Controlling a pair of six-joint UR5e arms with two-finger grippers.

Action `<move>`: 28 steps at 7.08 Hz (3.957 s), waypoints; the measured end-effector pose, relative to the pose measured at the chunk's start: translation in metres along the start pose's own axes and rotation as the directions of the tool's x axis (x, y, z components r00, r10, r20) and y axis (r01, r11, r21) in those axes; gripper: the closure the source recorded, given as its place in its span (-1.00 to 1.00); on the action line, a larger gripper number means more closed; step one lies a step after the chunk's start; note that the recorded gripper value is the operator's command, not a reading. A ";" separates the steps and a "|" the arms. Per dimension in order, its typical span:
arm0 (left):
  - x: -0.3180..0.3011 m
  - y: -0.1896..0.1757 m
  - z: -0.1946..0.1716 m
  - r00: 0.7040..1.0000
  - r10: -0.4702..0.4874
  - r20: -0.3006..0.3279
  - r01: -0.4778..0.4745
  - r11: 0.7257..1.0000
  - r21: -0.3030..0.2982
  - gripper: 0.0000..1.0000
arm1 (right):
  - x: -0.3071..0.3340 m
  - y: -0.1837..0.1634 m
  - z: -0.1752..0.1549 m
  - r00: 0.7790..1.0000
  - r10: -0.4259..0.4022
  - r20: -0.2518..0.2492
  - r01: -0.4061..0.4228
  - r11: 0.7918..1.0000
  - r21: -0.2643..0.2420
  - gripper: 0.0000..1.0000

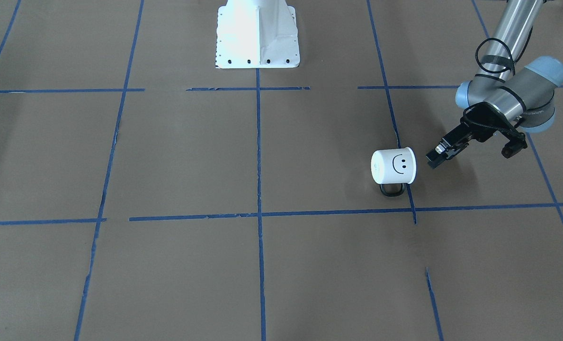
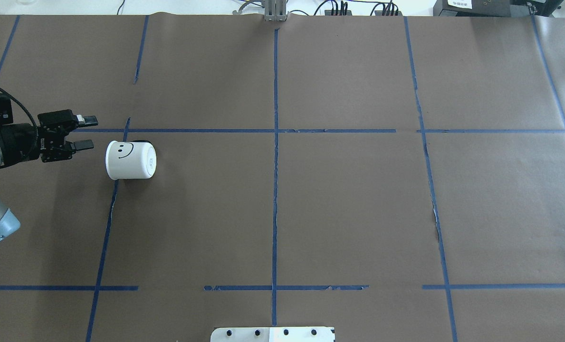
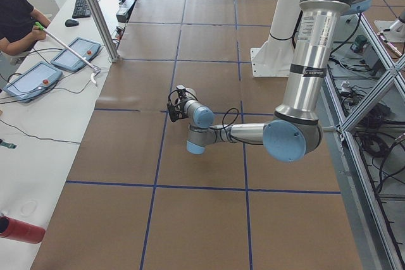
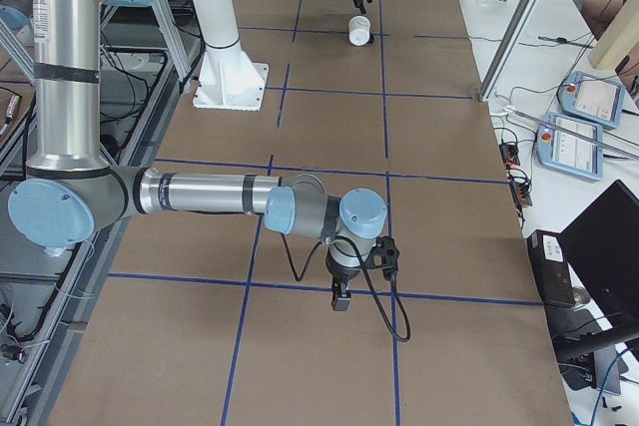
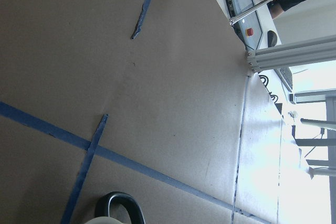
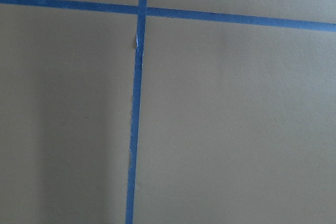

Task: Flip mug
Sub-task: 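Move the left gripper toward the open end of the sideways white mug, then close the left gripper on the rim of the white mug, then lift the mug with the left gripper, rotate it upright, carry it toward the table centre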

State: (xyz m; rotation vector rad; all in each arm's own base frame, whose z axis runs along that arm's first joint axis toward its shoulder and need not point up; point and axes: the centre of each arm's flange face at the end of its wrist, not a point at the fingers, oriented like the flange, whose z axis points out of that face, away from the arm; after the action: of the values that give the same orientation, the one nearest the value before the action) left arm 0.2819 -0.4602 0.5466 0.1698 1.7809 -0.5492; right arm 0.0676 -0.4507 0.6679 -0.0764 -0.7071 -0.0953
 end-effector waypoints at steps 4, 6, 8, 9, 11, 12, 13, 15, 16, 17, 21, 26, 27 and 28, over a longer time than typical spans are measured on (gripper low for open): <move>0.003 0.007 0.041 1.000 -0.023 -0.021 0.022 0.999 -0.044 -0.96 | 0.000 0.000 0.000 1.000 -0.001 0.000 0.001 1.000 0.001 -1.00; -0.004 0.017 0.054 1.000 -0.031 -0.008 0.030 0.997 -0.068 0.02 | 0.000 0.000 0.000 1.000 -0.001 0.000 0.001 1.000 0.001 -1.00; -0.002 0.020 0.059 0.999 -0.034 -0.010 0.033 0.997 -0.074 1.00 | 0.000 0.000 0.000 1.000 0.000 0.000 0.000 1.000 0.000 -1.00; -0.002 0.021 0.060 0.999 -0.034 -0.012 0.033 0.997 -0.075 1.00 | 0.000 0.000 0.000 1.000 0.000 0.000 0.000 1.000 0.000 -1.00; 0.011 0.024 0.059 0.998 -0.057 -0.037 0.054 0.995 -0.085 1.00 | 0.000 0.000 0.000 1.000 0.000 0.000 0.000 1.000 0.000 -1.00; 0.029 0.023 0.056 0.993 -0.099 -0.067 0.093 0.992 -0.089 1.00 | 0.000 0.000 0.000 1.000 0.000 0.000 0.000 1.000 0.001 -1.00; 0.048 0.019 0.055 0.988 -0.129 -0.088 0.122 0.989 -0.084 1.00 | 0.000 0.000 0.000 1.000 0.000 0.000 0.000 1.000 0.001 -1.00; 0.093 0.016 0.082 0.990 -0.141 -0.026 0.140 0.989 -0.042 1.00 | 0.000 0.000 0.000 1.000 0.000 0.000 0.000 1.000 0.001 -1.00; 0.127 0.019 0.113 0.992 -0.116 0.047 0.117 0.993 -0.021 1.00 | 0.000 0.000 0.000 1.000 -0.001 0.000 0.001 1.000 0.001 -1.00; 0.167 0.023 0.150 0.986 -0.087 0.142 0.088 0.996 0.002 1.00 | 0.000 0.000 0.000 1.000 0.000 0.000 0.000 1.000 0.001 -1.00; 0.296 0.099 0.299 0.852 0.010 0.524 -0.042 0.998 0.049 1.00 | 0.000 0.000 0.000 1.000 -0.001 0.000 0.001 1.000 0.001 -1.00; 0.299 0.229 0.405 0.525 0.166 0.835 -0.270 0.963 -0.022 1.00 | 0.000 0.000 0.000 1.000 0.000 0.000 0.000 1.000 0.001 -1.00; 0.299 0.236 0.415 0.509 0.170 0.844 -0.274 0.961 -0.028 1.00 | 0.000 0.000 0.000 1.000 0.000 0.000 0.000 1.000 0.001 -1.00; 0.299 0.242 0.421 0.501 0.175 0.847 -0.281 0.959 -0.032 1.00 | 0.000 0.000 0.000 1.000 0.000 0.000 0.000 1.000 0.001 -1.00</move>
State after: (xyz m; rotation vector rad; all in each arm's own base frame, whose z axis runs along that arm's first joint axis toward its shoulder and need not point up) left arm 0.6596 -0.4866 0.1202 0.1711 0.7306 -0.4192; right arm 0.0676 -0.4508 0.6675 -0.0757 -0.7071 -0.0956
